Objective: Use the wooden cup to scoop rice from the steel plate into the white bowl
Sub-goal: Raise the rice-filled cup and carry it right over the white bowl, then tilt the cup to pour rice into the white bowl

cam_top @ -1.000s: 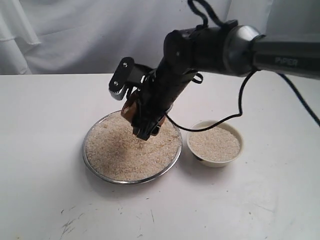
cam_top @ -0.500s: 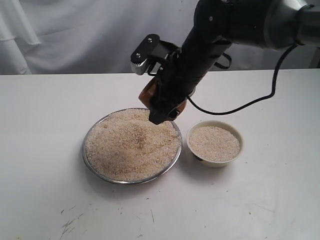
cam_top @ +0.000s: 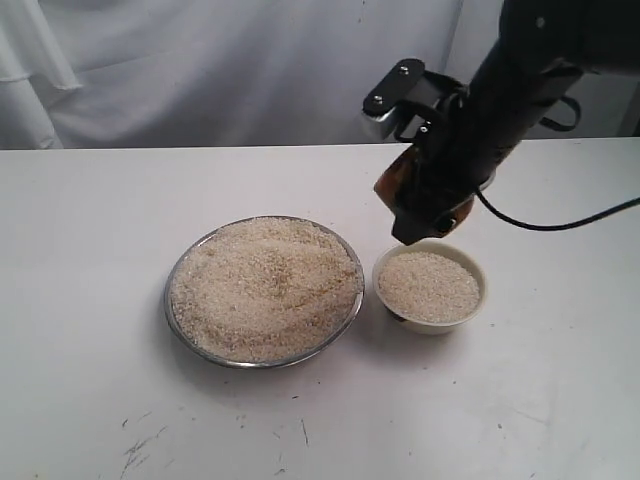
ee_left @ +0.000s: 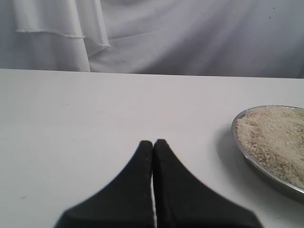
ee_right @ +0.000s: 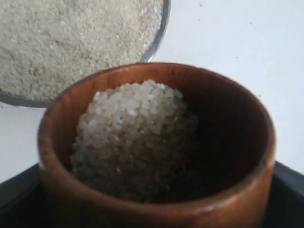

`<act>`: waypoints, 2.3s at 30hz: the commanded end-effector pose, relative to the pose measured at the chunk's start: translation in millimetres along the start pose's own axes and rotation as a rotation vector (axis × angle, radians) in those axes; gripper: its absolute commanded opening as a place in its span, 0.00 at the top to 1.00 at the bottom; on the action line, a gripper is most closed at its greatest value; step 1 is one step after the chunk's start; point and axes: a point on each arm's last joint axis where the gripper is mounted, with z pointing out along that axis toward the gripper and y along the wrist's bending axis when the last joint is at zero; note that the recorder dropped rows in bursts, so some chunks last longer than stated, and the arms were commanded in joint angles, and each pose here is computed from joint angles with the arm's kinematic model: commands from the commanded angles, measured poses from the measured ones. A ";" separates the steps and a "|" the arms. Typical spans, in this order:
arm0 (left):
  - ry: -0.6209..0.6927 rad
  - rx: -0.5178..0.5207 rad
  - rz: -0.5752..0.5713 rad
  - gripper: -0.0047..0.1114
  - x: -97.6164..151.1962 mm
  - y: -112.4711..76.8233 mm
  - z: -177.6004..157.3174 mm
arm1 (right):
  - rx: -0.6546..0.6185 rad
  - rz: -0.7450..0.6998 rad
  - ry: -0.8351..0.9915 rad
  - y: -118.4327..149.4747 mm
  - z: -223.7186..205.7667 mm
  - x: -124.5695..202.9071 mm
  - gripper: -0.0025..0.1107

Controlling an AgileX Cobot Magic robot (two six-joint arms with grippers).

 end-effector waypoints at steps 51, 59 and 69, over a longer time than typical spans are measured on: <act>-0.007 0.002 -0.004 0.96 0.7 -0.1 0.0 | 0.435 -0.568 0.520 27.1 43.1 24.3 0.98; -0.007 0.002 -0.004 0.96 0.7 -0.1 0.0 | 0.513 -0.664 0.617 38.4 49.7 18.0 0.98; -0.007 0.002 -0.004 0.96 0.7 -0.1 0.0 | 0.556 -0.706 0.636 50.0 55.5 11.4 0.98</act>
